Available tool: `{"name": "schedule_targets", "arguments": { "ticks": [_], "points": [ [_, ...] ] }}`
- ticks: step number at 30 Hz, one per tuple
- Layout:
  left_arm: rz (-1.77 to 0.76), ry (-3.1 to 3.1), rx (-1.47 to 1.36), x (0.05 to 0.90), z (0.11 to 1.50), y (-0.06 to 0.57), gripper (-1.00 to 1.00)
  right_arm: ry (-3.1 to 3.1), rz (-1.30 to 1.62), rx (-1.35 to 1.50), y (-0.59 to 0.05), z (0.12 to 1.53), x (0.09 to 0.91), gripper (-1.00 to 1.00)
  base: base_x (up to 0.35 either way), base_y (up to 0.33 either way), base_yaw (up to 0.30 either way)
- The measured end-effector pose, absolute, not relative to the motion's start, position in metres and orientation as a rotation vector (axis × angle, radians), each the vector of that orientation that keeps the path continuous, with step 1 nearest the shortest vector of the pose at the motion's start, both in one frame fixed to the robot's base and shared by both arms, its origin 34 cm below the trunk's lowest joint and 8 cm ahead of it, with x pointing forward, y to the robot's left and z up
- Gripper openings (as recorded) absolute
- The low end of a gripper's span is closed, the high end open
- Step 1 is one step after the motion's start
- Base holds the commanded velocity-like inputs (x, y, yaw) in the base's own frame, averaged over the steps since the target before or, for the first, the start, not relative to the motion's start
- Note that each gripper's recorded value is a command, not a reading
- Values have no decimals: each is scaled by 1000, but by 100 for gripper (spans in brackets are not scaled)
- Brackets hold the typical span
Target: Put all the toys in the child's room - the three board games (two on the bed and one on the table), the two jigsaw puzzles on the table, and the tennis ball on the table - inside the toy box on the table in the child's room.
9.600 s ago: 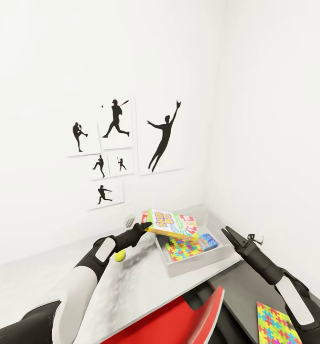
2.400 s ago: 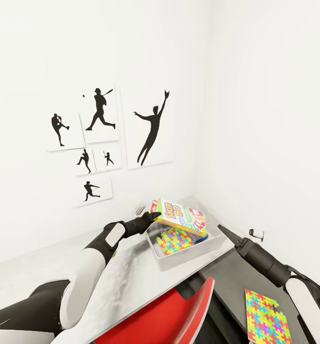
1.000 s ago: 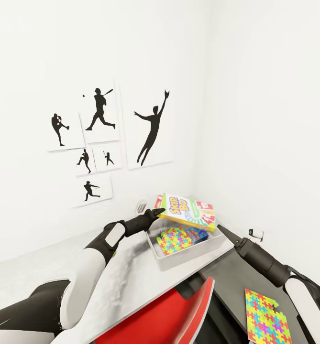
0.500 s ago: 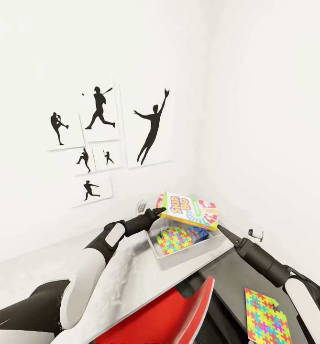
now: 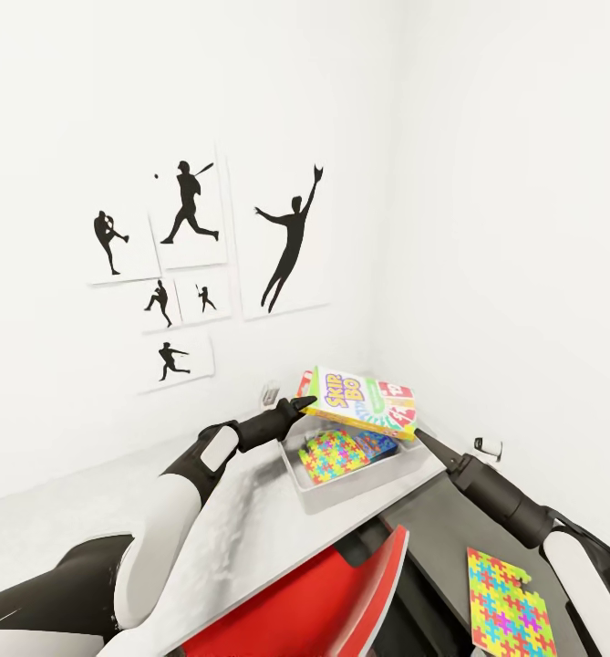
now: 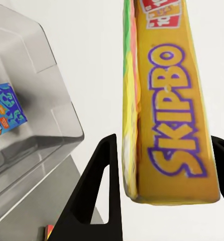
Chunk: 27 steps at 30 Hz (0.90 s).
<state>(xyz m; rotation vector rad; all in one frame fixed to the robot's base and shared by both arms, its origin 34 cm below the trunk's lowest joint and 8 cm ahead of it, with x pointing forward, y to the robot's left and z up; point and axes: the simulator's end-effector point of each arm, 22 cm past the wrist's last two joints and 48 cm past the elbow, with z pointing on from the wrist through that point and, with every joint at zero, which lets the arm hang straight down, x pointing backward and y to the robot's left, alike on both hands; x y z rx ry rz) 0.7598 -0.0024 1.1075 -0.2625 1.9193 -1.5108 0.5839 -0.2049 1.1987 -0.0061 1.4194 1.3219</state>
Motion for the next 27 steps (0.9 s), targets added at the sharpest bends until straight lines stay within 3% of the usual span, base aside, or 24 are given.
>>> {"name": "schedule_targets", "arguments": {
  "ticks": [27],
  "points": [
    [-1512,1936,-278,762,1094,-2,-100,1440,1331,4,-204,1189,587,100,0,0,0]
  ]
}}
